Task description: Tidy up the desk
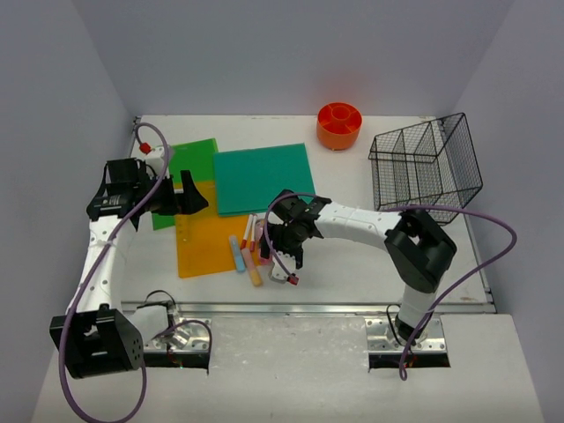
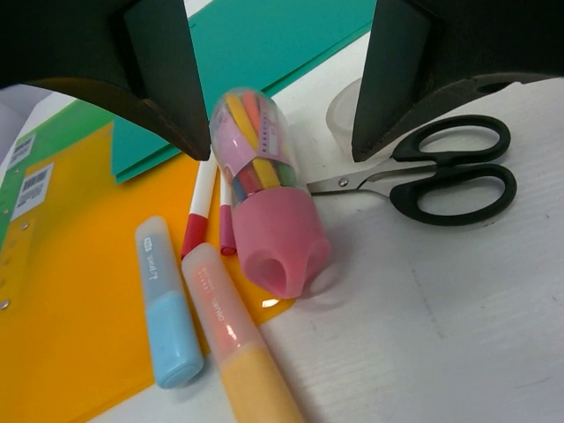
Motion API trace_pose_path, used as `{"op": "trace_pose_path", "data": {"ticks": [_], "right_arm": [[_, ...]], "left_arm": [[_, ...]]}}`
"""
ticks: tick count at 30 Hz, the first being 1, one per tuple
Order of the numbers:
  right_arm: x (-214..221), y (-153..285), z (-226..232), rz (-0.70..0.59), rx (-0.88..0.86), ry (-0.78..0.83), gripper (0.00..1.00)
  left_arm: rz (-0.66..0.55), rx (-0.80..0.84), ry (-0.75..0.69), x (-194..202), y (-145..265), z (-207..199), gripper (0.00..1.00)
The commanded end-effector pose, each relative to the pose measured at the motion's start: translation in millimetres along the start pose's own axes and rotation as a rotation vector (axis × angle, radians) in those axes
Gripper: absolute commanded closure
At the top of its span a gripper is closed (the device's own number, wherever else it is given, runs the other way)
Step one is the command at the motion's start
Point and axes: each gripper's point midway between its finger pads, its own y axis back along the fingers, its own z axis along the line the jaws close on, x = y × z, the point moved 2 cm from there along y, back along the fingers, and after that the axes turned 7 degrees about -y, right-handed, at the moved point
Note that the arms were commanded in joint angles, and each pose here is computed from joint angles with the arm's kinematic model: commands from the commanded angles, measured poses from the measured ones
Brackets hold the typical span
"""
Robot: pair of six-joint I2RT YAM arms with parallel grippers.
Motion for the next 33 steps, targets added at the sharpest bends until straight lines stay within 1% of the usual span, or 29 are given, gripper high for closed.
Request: {"op": "trace_pose_path", "data": {"ticks": [1, 6, 12, 16, 22, 24, 27, 31, 32, 33], "right_arm": [[1.2, -6.9, -8.0, 0.048, -0.044, 0.300, 0.35], [-0.9, -20.8, -19.1, 0.076, -0.056, 0.351, 0.35], [-4.8, -33.5, -33.7, 0.087, -0.057, 0.393, 0.37], [-8.6, -41.0, -31.8, 0.079, -0.085, 0.420, 0.40], [-5.7, -56.8, -11.5, 0.071, -0.161, 0.440, 0.55], [-6.2, -57.0, -10.2, 0.067, -0.163, 0.430, 0.57], [-12.0, -54.6, -9.9, 0.044, -0.152, 0.420, 0.66], [-17.6, -44.2, -22.7, 0.033, -0.099, 0.398, 0.87], [-18.9, -40.7, -27.5, 0.028, -0.081, 0.390, 0.97], [-20.6, -37.1, -33.0, 0.026, -0.061, 0.384, 1.00]], "left_arm": [[-0.095, 0.010, -0.029, -10.3, 13.0, -4.3, 0.00], [-0.127, -0.007, -0.044, -10.4, 21.2, -5.1, 0.00], [-0.136, -0.010, -0.039, -11.2, 23.7, -3.6, 0.00], [-0.143, 0.009, -0.040, -11.6, 24.7, -5.5, 0.00], [-0.153, -0.001, -0.035, -12.7, 27.5, -3.7, 0.00], [-0.155, -0.004, -0.035, -12.8, 28.2, -3.3, 0.00], [-0.154, -0.005, -0.037, -12.8, 28.3, -3.1, 0.00], [-0.152, 0.014, -0.047, -12.6, 27.6, -5.2, 0.00], [-0.149, 0.017, -0.043, -12.3, 26.7, -4.7, 0.00], [-0.147, 0.019, -0.041, -12.0, 26.0, -4.4, 0.00]]}}
